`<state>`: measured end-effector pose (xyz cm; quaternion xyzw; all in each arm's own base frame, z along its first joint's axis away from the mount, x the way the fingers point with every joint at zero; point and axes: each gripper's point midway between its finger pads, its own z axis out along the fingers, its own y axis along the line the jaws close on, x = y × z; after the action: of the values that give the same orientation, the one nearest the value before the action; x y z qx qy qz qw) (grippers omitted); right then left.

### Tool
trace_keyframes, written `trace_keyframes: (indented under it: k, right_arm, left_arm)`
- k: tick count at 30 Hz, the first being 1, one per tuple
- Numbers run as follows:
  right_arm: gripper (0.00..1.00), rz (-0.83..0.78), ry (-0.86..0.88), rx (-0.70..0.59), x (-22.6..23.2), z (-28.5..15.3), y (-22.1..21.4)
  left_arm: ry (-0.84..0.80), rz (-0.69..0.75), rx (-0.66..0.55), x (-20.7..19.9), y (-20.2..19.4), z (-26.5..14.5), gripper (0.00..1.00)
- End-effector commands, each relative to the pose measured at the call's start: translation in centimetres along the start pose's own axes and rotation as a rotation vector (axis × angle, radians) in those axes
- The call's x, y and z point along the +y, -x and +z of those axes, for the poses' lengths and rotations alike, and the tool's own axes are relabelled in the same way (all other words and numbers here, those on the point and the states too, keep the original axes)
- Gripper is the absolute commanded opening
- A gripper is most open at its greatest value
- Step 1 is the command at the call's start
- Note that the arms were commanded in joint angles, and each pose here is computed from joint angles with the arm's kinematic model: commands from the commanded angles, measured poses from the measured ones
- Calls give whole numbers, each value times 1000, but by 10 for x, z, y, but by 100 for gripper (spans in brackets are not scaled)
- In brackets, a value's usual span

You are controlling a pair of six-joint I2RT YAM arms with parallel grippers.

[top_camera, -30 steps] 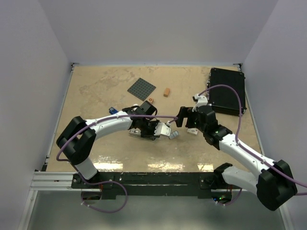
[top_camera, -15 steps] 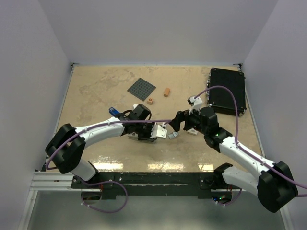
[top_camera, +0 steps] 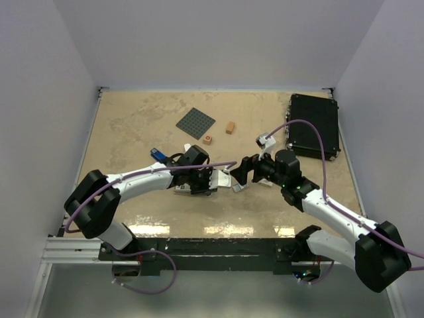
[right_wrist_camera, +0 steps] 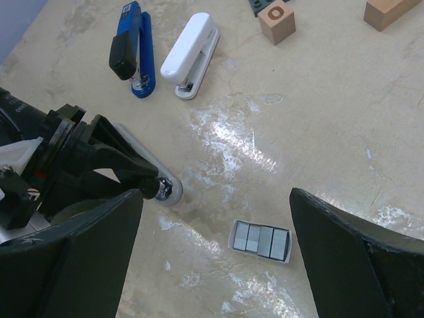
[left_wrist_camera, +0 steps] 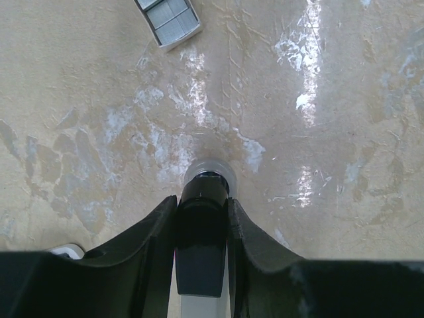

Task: Load the staples into the stapler

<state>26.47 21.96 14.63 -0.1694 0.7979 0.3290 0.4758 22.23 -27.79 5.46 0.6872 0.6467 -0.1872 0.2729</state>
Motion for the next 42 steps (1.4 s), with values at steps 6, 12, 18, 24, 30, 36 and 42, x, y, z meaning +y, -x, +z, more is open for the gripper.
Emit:
trace_keyframes:
  k: [6,12,18,24,30,36,42]
  right_arm:
    - [98,-10,-16,-56,-2,1,12]
    - [98,-2,-30,-57,-4,1,11]
    - [98,6,-36,-58,-6,0,9]
    - [98,14,-34,-49,-6,-1,4]
    - [98,24,-12,-50,-1,-1,5]
    - [98,66,27,-70,9,0,12]
    - [95,162,71,-94,26,8,28]
  left_arm:
    - [125,7,-1,25,18,-7,49]
    - [119,12,25,23,15,-2,58]
    - [99,17,29,18,14,5,57]
    - [97,22,25,19,15,7,37]
    - [129,41,-44,19,31,-9,0]
    - [269,-54,-260,38,59,-55,0]
    - [445,-151,-534,53,93,-103,0]
